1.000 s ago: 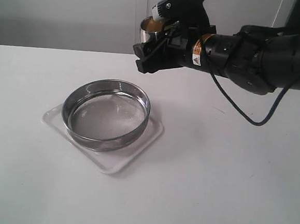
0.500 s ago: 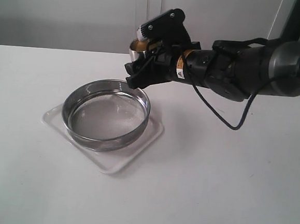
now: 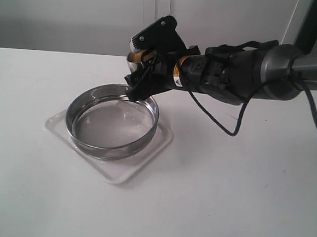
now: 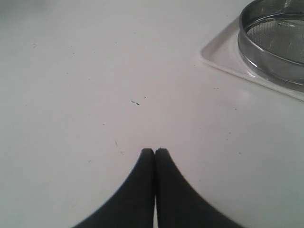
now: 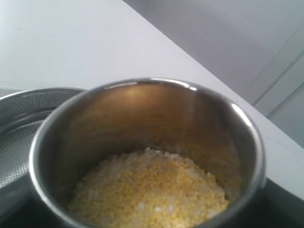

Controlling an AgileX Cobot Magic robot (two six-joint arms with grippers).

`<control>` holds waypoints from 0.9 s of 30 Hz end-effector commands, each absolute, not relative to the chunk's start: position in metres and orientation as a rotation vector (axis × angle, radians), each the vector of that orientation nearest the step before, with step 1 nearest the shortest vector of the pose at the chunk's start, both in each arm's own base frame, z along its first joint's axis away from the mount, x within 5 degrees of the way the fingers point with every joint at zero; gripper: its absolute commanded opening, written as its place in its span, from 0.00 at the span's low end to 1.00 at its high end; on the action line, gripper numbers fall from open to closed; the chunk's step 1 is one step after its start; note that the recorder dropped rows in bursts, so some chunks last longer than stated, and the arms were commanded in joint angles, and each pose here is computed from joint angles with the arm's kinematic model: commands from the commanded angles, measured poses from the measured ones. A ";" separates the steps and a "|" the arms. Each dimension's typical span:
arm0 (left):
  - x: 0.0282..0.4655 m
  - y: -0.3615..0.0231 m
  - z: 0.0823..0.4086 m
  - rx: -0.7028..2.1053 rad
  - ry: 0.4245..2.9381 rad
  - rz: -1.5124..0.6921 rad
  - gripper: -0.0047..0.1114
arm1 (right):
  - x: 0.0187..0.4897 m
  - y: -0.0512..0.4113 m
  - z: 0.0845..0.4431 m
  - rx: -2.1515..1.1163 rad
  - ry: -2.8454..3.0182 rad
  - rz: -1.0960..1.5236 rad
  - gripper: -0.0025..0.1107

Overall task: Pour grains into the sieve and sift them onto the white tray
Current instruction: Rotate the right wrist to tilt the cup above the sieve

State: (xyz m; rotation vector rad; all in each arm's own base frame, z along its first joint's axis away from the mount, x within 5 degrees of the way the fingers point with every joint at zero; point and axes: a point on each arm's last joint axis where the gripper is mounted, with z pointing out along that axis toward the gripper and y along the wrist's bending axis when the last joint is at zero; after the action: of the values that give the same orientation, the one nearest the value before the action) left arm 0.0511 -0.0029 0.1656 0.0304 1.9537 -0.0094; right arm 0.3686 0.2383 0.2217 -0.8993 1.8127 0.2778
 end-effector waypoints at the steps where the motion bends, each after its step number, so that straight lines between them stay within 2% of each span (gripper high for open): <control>1: 0.051 -0.003 0.165 0.026 1.953 -0.020 0.04 | 0.367 0.240 0.227 -0.958 1.784 0.231 0.02; 22: 0.051 -0.003 0.165 0.026 1.953 -0.020 0.04 | 0.370 0.249 0.231 -1.006 1.796 0.123 0.02; 27: 0.051 -0.003 0.165 0.026 1.953 -0.020 0.04 | 0.371 0.251 0.234 -0.945 1.812 0.178 0.02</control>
State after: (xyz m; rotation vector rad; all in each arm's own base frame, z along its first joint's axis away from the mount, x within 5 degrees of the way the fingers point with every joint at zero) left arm 0.0511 -0.0029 0.1656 0.0304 1.9537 -0.0094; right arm 0.3699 0.2479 0.2253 -1.0008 1.8176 0.1258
